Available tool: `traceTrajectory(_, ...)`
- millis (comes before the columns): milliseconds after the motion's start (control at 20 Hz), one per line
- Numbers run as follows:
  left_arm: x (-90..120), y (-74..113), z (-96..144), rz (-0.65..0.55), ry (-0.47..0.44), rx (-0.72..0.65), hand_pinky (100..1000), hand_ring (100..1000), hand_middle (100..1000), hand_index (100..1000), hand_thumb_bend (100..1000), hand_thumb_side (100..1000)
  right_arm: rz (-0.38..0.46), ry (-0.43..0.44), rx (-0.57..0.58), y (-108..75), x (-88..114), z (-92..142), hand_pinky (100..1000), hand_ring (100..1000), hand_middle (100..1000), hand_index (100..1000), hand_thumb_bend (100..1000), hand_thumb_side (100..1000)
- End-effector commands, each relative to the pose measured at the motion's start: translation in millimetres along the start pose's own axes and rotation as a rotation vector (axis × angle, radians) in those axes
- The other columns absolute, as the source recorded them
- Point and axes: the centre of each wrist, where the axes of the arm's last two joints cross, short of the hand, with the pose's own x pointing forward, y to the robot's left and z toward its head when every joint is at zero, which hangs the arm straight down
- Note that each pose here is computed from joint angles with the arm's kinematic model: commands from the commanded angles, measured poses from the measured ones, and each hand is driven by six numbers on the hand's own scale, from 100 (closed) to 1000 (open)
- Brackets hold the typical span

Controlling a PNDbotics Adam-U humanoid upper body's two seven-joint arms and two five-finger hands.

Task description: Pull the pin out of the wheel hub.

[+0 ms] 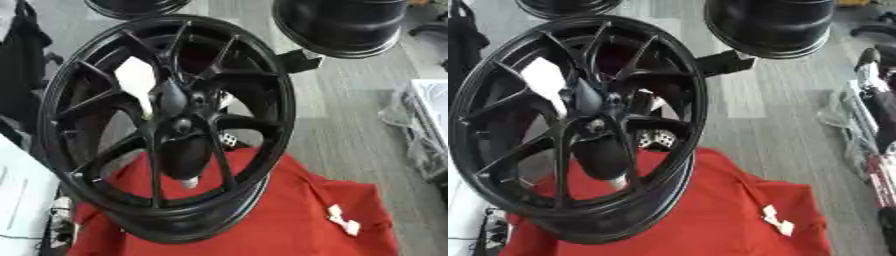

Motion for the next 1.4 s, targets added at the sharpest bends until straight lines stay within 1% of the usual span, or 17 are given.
traceTrajectory(50, 18.1, 14.1, -12.5, -0.140, -0.038, -0.080, 798, 856, 859, 894, 436, 727, 0.026, -0.025, 0.020, -4.6, 6.2, -5.5, 826, 638, 575, 708, 218, 374)
traceTrajectory(150, 22.7, 12.7, -16.7, -0.186, -0.051, -0.125, 802, 857, 860, 899, 444, 733, 0.026, -0.024, 0.021, -4.4, 5.8, -5.4, 826, 638, 575, 708, 218, 374)
traceTrajectory(200, 30.4, 7.9, -19.6, -0.230, -0.074, -0.179, 803, 858, 861, 900, 447, 734, 0.026, -0.024, 0.023, -4.1, 5.8, -5.5, 826, 638, 575, 708, 218, 374)
traceTrajectory(300, 46.1, -1.6, -21.7, -0.289, -0.127, -0.306, 810, 856, 864, 901, 467, 742, 0.027, -0.024, 0.025, -4.1, 5.8, -5.5, 826, 638, 575, 708, 214, 375)
traceTrajectory(500, 75.8, -19.3, -12.7, -0.437, -0.241, -0.583, 815, 855, 852, 905, 497, 752, 0.029, -0.025, 0.028, -4.1, 6.0, -5.6, 826, 638, 575, 708, 218, 375)
traceTrajectory(600, 83.6, -21.4, -9.2, -0.462, -0.258, -0.648, 815, 855, 852, 905, 497, 752, 0.030, -0.024, 0.028, -4.1, 6.0, -5.6, 826, 638, 575, 708, 218, 375)
traceTrajectory(750, 89.1, -23.1, -6.9, -0.477, -0.266, -0.691, 816, 852, 849, 904, 500, 753, 0.030, -0.024, 0.029, -4.0, 5.9, -5.5, 826, 638, 575, 708, 218, 375)
traceTrajectory(800, 98.8, -35.6, -2.4, -0.526, -0.307, -0.797, 848, 878, 852, 898, 528, 719, 0.032, -0.024, 0.031, -3.9, 6.0, -5.5, 826, 638, 575, 708, 218, 374)
traceTrajectory(850, 109.2, -44.0, 2.3, -0.575, -0.335, -0.904, 855, 885, 855, 897, 530, 710, 0.033, -0.023, 0.032, -4.0, 5.9, -5.4, 826, 638, 575, 708, 218, 375)
traceTrajectory(950, 123.7, -51.3, 7.8, -0.636, -0.347, -1.046, 866, 894, 859, 896, 530, 695, 0.033, -0.023, 0.034, -4.0, 5.8, -5.2, 826, 638, 575, 708, 218, 375)
traceTrajectory(1050, 131.3, -56.9, 9.9, -0.674, -0.335, -1.142, 877, 904, 861, 887, 567, 625, 0.034, -0.022, 0.036, -3.8, 5.8, -5.2, 826, 637, 574, 707, 218, 374)
traceTrajectory(1150, 133.8, -67.3, 11.6, -0.718, -0.327, -1.204, 881, 906, 858, 880, 588, 581, 0.034, -0.024, 0.040, -3.4, 6.2, -5.7, 826, 637, 575, 707, 218, 374)
traceTrajectory(1200, 133.7, -72.7, 12.7, -0.741, -0.327, -1.222, 884, 905, 851, 865, 583, 535, 0.034, -0.025, 0.042, -3.3, 6.5, -6.0, 826, 637, 575, 706, 218, 373)
traceTrajectory(1250, 132.8, -79.1, 14.0, -0.771, -0.328, -1.240, 884, 903, 848, 859, 576, 513, 0.034, -0.027, 0.044, -3.1, 6.8, -6.4, 826, 637, 575, 706, 218, 373)
traceTrajectory(1300, 131.0, -85.2, 15.5, -0.806, -0.328, -1.257, 886, 902, 843, 845, 576, 444, 0.034, -0.027, 0.045, -3.1, 7.0, -6.6, 826, 637, 575, 706, 218, 373)
traceTrajectory(1350, 129.2, -89.9, 16.7, -0.844, -0.328, -1.268, 890, 901, 838, 840, 560, 430, 0.035, -0.027, 0.046, -3.2, 7.0, -6.7, 826, 637, 575, 706, 219, 373)
traceTrajectory(1400, 127.7, -93.5, 17.8, -0.896, -0.329, -1.273, 893, 902, 837, 836, 564, 411, 0.036, -0.026, 0.046, -3.3, 6.7, -6.6, 826, 637, 574, 705, 219, 373)
